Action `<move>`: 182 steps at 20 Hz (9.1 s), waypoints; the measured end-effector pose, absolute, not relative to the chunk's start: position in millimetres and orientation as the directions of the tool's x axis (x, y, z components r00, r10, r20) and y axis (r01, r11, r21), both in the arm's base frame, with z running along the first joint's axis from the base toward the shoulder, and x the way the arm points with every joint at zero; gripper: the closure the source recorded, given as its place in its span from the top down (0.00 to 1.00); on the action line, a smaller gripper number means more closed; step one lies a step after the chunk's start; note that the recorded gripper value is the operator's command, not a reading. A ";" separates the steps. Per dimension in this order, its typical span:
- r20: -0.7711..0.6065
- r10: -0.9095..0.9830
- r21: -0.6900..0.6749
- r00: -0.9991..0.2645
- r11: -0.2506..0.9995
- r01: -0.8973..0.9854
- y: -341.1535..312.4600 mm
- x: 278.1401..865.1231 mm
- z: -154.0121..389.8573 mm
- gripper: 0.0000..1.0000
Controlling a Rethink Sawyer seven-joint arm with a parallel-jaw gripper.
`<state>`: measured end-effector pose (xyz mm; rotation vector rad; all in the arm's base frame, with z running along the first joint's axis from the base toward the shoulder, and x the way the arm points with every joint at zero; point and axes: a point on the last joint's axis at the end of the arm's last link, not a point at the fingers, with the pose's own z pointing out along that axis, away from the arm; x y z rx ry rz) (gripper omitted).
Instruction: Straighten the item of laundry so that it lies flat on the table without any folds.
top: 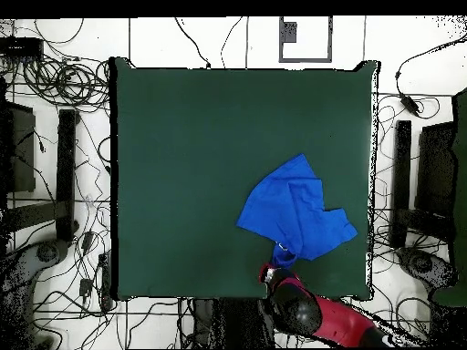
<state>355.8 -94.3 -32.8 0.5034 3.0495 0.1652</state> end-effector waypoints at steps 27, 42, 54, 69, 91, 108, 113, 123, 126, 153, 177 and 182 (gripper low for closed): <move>-0.100 0.360 0.072 -0.928 0.933 0.354 -133.7 368.7 25.4 0.00; -0.105 0.347 0.075 -0.932 0.937 0.340 -127.3 370.5 29.8 0.00; -0.109 0.326 0.073 -0.939 0.945 0.320 -76.1 378.3 70.5 0.00; -0.063 0.299 0.085 -0.952 0.952 0.293 -26.8 363.8 80.6 0.00; -0.080 0.275 0.131 -0.958 0.956 0.263 4.5 355.0 51.8 0.00; -0.108 0.250 0.144 -0.962 0.962 0.234 21.2 353.4 44.0 1.00; -0.123 0.252 0.144 -0.960 0.962 0.234 20.7 355.5 44.2 1.00; -0.141 0.251 0.144 -0.958 0.962 0.231 21.1 357.7 44.5 1.00; -0.144 0.245 0.143 -0.959 0.964 0.225 23.4 357.9 44.6 1.00; -0.124 0.345 0.141 -0.930 0.934 0.328 -12.6 363.5 36.6 1.00; -0.131 0.158 0.033 -0.979 0.987 0.155 29.9 447.9 38.2 1.00; -0.161 0.167 0.030 -0.973 0.986 0.164 23.2 479.9 21.2 1.00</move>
